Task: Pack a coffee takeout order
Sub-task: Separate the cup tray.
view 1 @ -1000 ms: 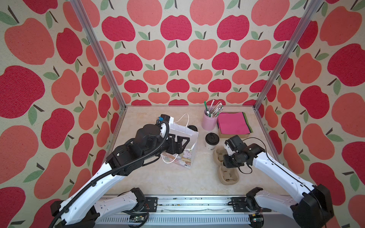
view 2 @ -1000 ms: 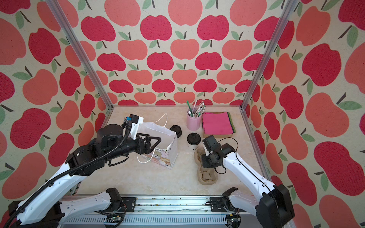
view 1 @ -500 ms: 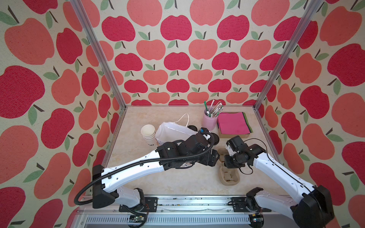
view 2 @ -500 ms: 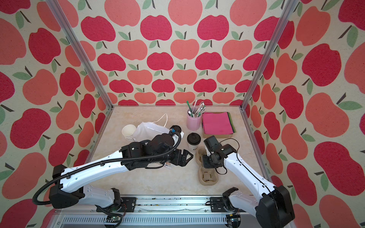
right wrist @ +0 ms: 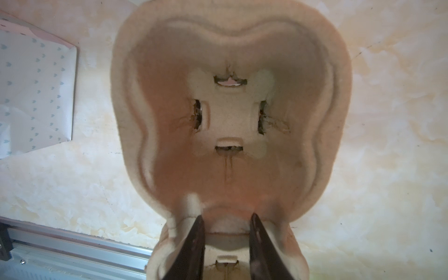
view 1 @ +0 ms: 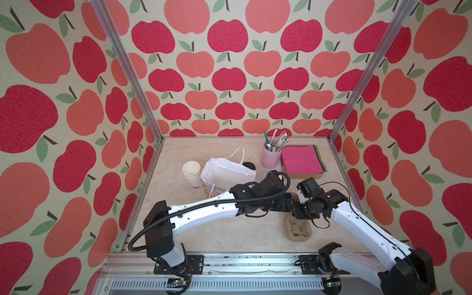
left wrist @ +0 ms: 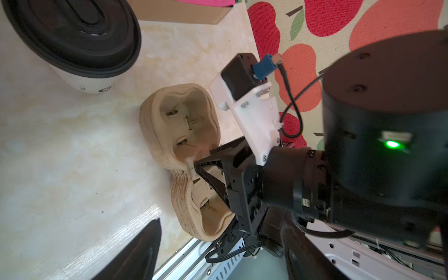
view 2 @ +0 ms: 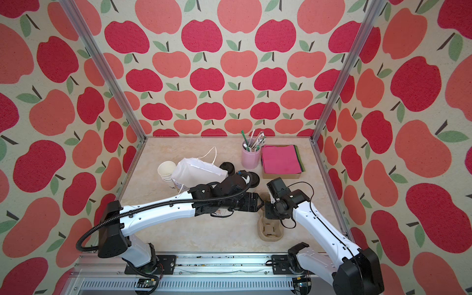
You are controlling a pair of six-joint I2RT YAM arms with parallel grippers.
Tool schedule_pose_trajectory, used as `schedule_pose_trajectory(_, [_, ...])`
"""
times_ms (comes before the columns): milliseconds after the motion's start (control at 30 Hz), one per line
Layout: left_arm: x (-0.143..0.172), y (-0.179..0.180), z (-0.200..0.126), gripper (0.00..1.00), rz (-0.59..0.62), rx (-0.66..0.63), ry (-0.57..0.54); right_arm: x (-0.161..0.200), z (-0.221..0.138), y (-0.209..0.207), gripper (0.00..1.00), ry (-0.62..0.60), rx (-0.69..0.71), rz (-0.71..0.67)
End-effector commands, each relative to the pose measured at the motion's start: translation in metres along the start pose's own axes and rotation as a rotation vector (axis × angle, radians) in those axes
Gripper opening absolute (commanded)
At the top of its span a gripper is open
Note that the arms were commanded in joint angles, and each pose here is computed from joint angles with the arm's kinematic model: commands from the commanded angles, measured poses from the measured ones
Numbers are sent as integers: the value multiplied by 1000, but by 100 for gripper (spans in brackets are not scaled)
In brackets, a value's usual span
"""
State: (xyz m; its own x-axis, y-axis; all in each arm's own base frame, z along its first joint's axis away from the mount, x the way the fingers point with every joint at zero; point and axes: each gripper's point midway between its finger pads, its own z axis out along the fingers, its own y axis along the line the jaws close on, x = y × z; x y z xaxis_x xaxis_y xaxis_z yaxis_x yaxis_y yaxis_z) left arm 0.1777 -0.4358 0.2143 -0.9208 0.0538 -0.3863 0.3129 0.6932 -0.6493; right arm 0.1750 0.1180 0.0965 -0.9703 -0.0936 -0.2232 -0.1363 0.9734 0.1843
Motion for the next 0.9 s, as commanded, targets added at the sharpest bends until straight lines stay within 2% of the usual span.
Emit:
schedule_pose_trajectory(0, [-2, 5, 10, 77, -81, 17, 8, 3, -4, -3, 27, -12, -5, 27])
schedule_pose_trajectory(367, [5, 55, 35, 63, -206, -45, 22, 3, -3, -5, 27, -15, -4, 34])
schedule_pose_trajectory(867, [17, 81, 77, 49, -289, -37, 83, 6, -1, -2, 27, -3, -25, 41])
